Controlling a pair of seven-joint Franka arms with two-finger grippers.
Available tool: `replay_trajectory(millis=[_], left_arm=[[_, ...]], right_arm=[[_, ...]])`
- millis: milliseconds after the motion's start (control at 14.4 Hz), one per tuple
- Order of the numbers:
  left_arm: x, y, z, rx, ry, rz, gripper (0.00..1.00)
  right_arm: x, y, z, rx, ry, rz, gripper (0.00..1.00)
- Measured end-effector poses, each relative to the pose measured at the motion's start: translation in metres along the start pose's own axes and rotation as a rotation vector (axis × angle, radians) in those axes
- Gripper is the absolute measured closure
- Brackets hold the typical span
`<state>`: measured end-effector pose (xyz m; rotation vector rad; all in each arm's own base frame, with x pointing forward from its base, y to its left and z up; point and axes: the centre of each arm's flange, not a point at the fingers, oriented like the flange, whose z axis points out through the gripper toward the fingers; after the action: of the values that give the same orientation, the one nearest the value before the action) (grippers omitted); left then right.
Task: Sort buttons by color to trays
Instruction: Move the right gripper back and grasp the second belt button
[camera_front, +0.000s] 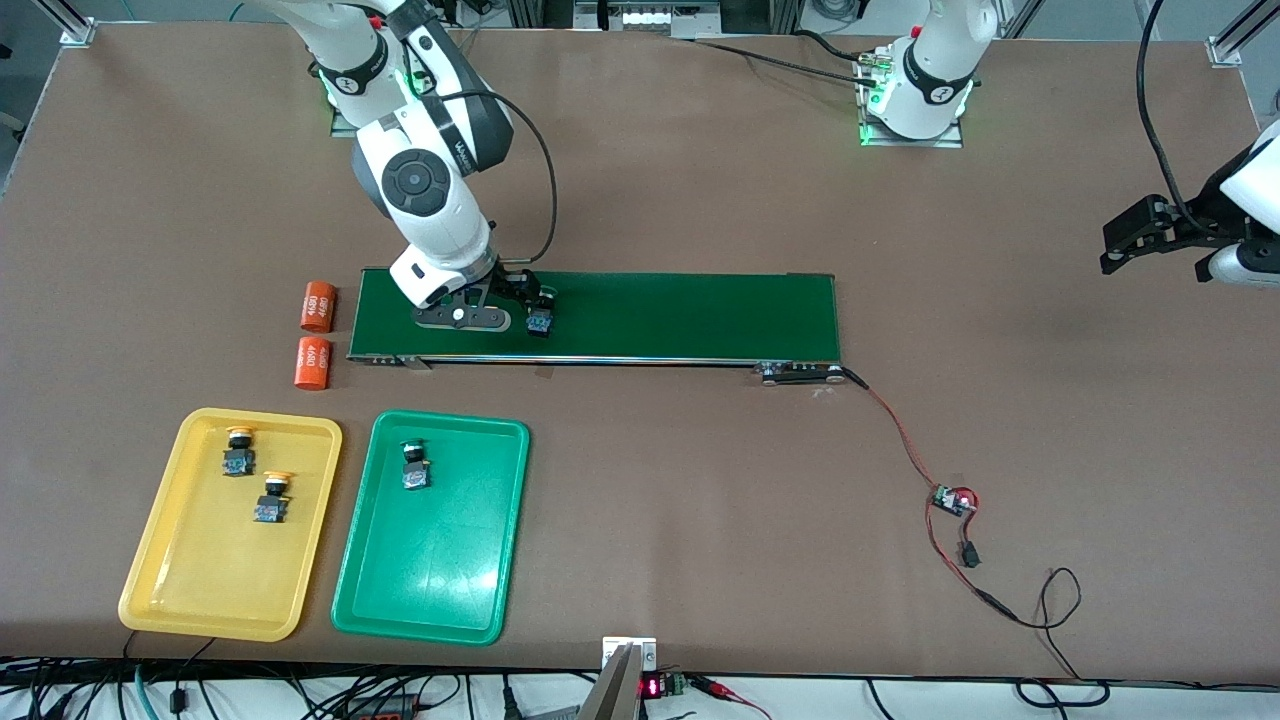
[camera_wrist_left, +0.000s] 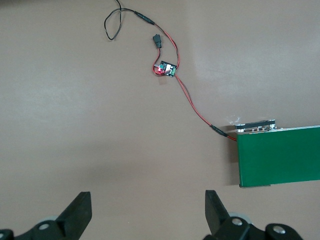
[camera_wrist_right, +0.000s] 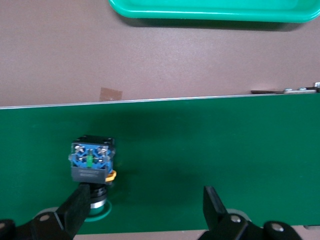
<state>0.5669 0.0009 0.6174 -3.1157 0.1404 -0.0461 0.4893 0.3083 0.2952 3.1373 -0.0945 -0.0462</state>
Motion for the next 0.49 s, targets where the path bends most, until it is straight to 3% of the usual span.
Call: replay_trajectory(millis=[486], left_arm=[[0.000, -0.001, 0.000, 0.000, 0.000, -0.002, 0.00]], right_arm=[[0.005, 0.002, 0.016, 0.011, 0.021, -0.097, 0.00]])
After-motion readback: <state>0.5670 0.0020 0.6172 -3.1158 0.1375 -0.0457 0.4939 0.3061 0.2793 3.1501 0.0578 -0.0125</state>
